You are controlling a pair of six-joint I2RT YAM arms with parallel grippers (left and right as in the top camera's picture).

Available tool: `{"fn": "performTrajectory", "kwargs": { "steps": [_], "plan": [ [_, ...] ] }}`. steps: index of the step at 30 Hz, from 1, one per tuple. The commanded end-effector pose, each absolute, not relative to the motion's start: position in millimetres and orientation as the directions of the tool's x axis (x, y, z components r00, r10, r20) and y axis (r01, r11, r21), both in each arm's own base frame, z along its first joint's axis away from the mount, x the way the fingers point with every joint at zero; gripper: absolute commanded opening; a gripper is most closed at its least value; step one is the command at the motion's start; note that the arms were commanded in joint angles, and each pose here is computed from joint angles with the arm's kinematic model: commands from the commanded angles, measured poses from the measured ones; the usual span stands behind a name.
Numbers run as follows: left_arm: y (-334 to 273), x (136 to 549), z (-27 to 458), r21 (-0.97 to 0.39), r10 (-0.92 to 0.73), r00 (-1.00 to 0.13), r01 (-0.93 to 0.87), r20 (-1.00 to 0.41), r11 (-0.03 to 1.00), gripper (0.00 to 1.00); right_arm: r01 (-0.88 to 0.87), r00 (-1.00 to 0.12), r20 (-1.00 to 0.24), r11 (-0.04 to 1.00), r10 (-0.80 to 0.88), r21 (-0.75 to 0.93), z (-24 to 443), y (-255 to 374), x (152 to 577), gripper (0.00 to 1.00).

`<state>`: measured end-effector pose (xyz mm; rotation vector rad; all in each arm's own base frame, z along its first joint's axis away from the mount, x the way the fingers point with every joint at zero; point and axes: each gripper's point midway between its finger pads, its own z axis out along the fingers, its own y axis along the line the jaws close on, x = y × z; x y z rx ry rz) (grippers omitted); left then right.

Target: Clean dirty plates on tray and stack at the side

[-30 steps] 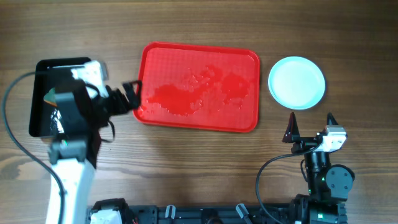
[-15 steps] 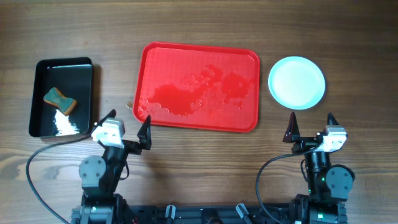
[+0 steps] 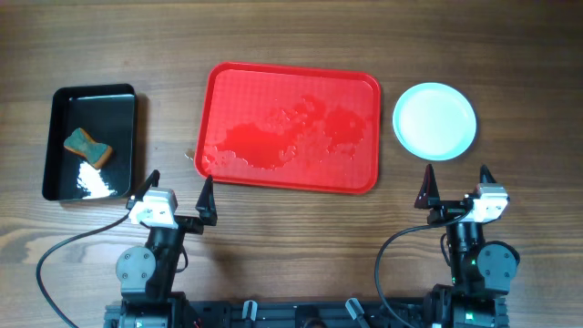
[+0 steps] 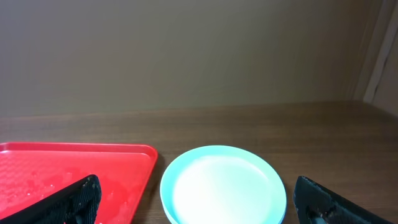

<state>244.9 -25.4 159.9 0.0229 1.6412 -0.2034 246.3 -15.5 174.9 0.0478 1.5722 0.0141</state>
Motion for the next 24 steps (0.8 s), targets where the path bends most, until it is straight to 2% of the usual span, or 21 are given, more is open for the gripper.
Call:
{"fn": "performTrajectory", "kwargs": {
  "steps": [1, 7, 17, 24],
  "plan": [
    [-24, 245, 159, -0.109, -0.099, -0.080, 0.130, -0.992, 0.986, 1.00, 0.032, 0.009, -1.000, 0.999, 0.025, 0.025, 177, -18, 246, 1.00],
    [-24, 245, 159, -0.008, 0.001, -0.067, 0.138, -0.998, 0.990, 1.00, 0.032, 0.009, -1.000, 0.999, 0.025, 0.025, 177, -18, 246, 1.00],
    [-23, 245, 158, -0.004, 0.005, -0.068, 0.129, -0.998, 0.992, 1.00, 0.032, 0.009, -1.000, 0.999, 0.025, 0.025, 177, -18, 246, 1.00],
    [-9, 246, 156, 0.000, 0.003, -0.076, 0.049, -0.997, 0.999, 1.00, 0.032, 0.009, -1.000, 0.999, 0.025, 0.025, 177, -18, 246, 1.00]
  ]
}}
